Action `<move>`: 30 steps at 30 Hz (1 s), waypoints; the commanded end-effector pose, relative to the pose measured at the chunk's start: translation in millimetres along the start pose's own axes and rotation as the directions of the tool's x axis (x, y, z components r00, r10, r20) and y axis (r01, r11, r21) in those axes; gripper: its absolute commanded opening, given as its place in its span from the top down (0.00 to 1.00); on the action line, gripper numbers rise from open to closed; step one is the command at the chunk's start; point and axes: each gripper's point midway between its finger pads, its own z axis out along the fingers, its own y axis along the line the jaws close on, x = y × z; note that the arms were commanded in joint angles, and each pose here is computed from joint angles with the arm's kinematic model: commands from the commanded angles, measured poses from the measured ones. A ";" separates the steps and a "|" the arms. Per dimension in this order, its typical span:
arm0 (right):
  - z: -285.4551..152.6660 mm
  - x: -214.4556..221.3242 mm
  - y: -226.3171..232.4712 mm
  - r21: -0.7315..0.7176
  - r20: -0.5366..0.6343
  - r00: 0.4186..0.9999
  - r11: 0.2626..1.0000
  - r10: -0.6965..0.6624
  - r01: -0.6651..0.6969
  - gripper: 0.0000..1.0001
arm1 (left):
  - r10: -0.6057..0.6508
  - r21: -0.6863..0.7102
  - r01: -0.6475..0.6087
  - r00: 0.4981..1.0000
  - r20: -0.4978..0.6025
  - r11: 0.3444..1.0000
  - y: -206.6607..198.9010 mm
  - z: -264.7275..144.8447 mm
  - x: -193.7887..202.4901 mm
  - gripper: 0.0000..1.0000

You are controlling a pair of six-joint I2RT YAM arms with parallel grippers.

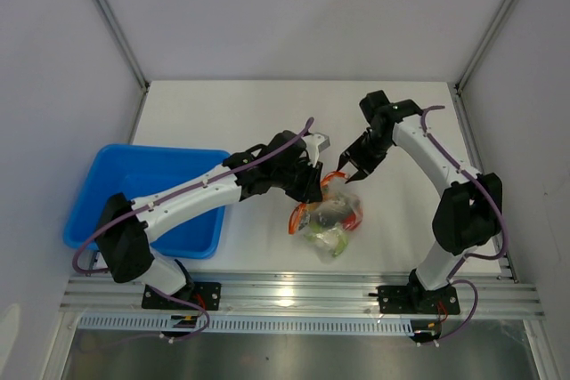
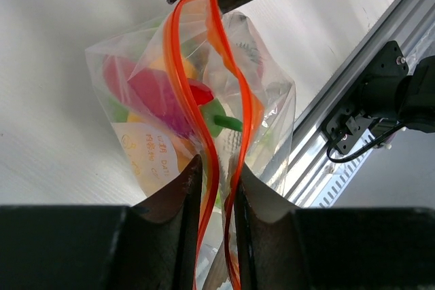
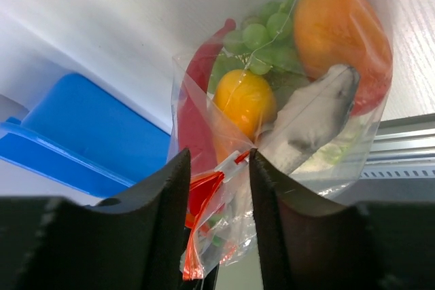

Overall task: Place the food in the zip-top bag and seal the zipper
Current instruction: Adjust the zipper food storage bag at the center of the board.

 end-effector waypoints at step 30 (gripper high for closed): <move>-123.4 2.7 48.5 -0.081 0.390 0.859 0.916 -0.333 0.392 1.00 | 0.088 0.029 -0.095 0.980 0.177 0.995 -18.6 -40.1 -44.4 0.04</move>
